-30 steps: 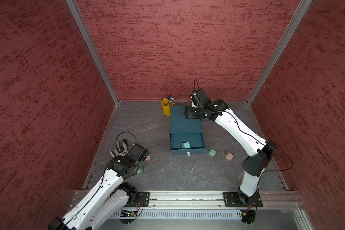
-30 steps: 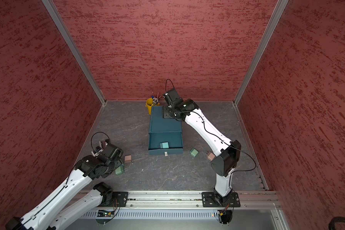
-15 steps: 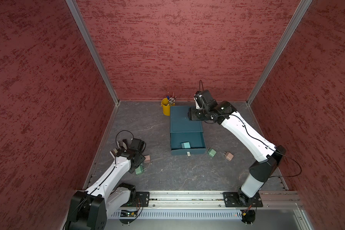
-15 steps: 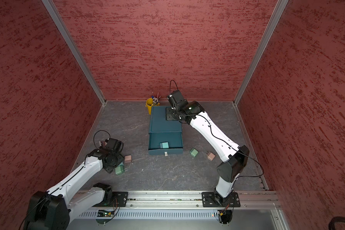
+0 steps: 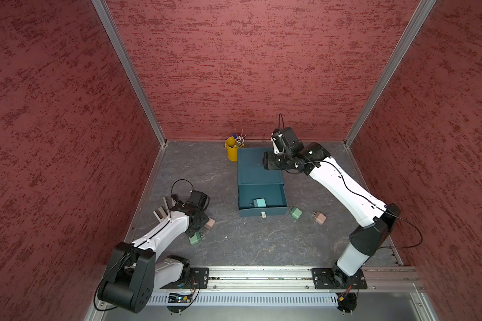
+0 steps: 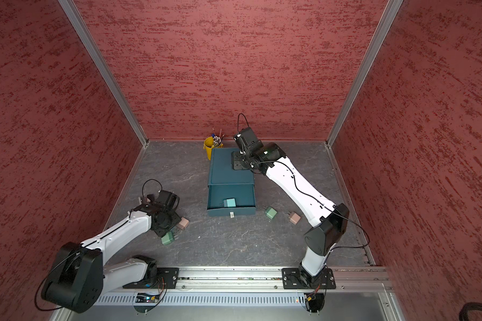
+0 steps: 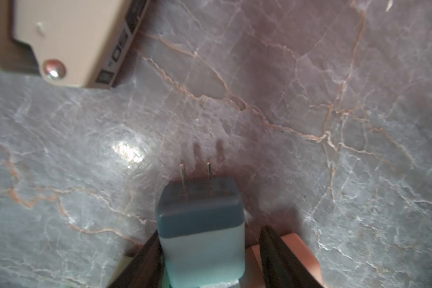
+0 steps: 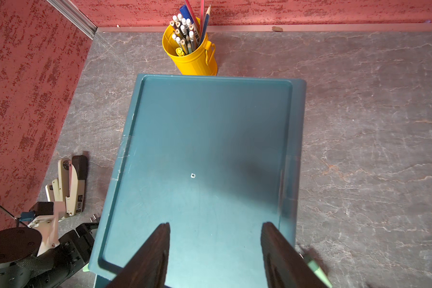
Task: Place the plugs into the drawer by color
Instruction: Pick up the plug from the center of the board.
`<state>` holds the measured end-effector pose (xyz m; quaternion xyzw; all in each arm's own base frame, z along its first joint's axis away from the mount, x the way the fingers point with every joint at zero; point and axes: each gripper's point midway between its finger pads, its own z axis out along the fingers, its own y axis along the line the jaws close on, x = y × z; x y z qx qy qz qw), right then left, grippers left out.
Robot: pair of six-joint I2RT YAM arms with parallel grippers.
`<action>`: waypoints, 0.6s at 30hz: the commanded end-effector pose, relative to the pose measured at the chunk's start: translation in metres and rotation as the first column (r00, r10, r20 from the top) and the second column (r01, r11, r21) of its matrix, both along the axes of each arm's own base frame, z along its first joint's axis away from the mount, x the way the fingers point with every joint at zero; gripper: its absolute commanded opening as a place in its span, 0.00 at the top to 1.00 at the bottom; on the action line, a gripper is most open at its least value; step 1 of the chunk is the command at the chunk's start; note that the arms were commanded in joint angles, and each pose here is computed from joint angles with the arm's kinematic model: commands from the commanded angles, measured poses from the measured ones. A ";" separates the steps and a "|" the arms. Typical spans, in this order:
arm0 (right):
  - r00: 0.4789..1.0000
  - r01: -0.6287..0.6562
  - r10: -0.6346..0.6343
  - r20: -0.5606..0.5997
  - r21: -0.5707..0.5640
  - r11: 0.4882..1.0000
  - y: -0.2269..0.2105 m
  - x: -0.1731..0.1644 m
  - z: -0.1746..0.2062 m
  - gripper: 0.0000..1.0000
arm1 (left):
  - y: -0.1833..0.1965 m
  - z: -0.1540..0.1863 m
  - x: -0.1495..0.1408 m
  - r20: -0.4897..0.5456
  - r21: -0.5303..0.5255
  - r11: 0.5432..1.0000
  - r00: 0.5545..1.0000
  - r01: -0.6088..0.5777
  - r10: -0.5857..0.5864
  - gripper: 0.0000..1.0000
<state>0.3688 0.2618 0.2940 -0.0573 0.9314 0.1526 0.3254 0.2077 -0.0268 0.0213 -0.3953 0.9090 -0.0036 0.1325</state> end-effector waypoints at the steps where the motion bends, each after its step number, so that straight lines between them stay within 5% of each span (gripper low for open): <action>1: 0.999 -0.010 0.009 0.035 0.034 0.999 0.000 -0.004 0.015 0.38 | 0.004 -0.002 0.001 0.001 0.020 1.000 1.000 -0.017 0.017 0.41; 13: 0.999 0.006 -0.008 0.053 0.057 0.998 -0.010 -0.016 0.025 0.38 | 0.011 0.006 0.017 0.017 0.052 0.998 1.000 -0.016 0.016 0.75; 18: 0.997 0.035 -0.040 0.058 0.092 0.995 -0.023 -0.032 0.027 0.38 | 0.010 0.045 0.040 0.098 0.085 0.996 0.995 0.019 -0.027 0.91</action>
